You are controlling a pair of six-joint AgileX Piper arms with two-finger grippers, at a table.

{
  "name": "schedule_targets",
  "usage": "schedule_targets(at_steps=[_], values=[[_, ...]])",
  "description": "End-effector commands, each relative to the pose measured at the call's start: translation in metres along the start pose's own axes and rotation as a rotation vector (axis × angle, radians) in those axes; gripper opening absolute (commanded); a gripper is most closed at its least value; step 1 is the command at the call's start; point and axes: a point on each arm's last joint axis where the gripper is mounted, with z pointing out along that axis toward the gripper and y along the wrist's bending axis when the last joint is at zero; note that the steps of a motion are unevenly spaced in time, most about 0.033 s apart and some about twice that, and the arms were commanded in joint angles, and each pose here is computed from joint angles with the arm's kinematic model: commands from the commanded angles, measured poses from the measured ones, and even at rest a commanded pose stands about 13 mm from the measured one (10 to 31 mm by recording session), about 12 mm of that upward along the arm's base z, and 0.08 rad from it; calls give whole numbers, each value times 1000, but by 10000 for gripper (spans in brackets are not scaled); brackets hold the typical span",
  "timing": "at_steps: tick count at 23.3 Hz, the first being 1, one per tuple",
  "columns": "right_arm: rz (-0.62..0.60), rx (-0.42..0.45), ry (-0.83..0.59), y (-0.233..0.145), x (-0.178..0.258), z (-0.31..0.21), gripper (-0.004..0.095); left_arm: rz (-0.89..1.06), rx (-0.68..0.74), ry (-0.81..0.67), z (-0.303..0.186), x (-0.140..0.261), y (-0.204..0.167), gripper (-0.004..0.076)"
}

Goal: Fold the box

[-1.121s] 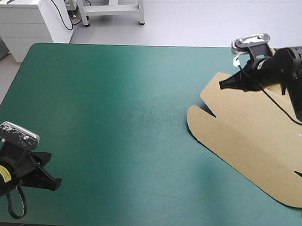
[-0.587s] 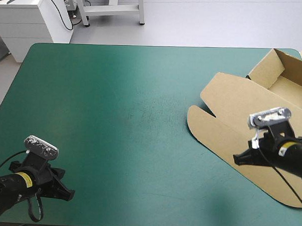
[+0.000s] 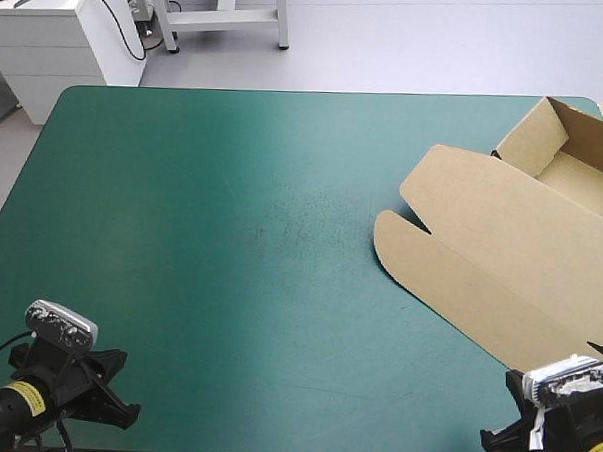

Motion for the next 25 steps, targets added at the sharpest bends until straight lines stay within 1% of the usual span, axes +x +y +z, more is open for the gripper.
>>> schedule_targets(at_steps=[1,10,17,19,25], values=[[5,1,-120,1,-2,-5,-16,-9,8,-79,-5,-6,-1,-8],[5,2,-125,2,5,-3,-16,-10,19,-54,4,8,-2,-8],[5,1,-123,2,5,-3,-16,-5,19,-51,5,8,-2,-8],[5,-2,-100,2,7,-3,-16,-5,19,-48,6,9,-2,-8],[-6,6,-85,1,9,-3,-16,-15,51,40,23,25,-5,-8]])
